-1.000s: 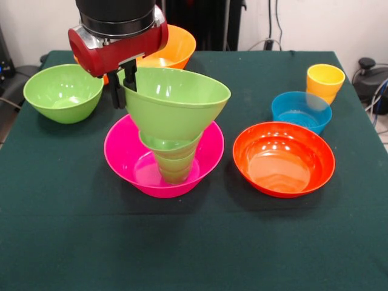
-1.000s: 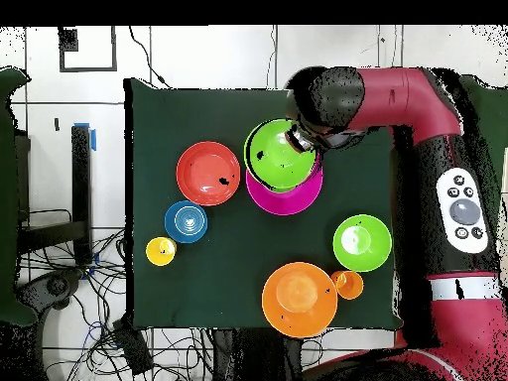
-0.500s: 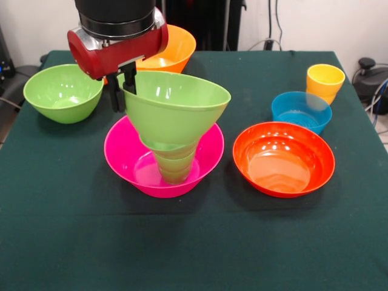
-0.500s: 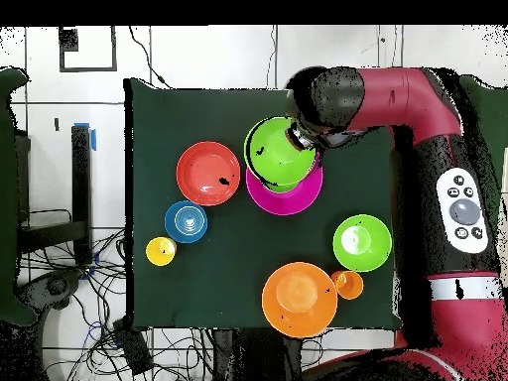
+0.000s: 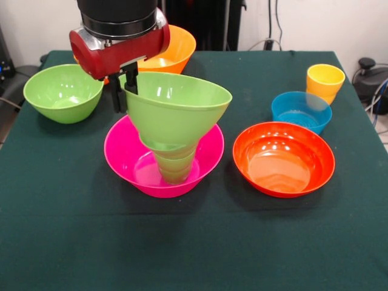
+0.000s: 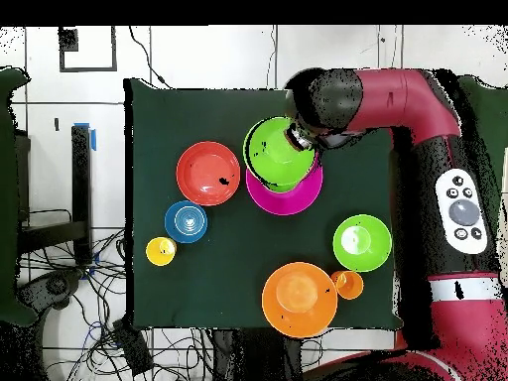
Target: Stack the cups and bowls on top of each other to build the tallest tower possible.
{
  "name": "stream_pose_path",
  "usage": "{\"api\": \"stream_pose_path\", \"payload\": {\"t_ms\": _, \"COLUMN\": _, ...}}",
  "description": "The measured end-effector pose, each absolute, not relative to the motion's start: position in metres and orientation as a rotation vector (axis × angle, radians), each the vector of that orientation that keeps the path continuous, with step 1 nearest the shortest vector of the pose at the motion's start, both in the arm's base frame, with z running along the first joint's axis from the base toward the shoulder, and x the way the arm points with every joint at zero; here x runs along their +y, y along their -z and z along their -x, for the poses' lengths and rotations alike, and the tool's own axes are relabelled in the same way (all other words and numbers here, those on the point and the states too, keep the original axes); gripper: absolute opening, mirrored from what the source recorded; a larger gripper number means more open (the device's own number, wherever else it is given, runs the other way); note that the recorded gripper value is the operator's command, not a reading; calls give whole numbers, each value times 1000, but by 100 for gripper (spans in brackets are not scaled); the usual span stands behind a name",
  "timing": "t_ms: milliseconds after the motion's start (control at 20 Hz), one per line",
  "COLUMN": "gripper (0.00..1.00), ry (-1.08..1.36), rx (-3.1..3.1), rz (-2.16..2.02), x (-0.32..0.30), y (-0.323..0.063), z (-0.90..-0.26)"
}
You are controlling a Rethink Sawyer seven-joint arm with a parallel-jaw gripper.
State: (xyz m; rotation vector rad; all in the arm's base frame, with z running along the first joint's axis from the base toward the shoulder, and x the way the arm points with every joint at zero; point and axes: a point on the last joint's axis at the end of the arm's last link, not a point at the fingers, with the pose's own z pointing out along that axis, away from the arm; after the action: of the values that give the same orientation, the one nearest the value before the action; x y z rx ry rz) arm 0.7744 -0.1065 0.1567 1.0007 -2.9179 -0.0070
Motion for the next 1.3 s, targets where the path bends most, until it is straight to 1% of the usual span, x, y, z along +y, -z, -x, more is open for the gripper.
{"api": "stream_pose_path", "payload": {"t_ms": 1300, "gripper": 0, "ry": 15, "rx": -2880, "rz": -1022, "x": -100, "y": -145, "z": -763}}
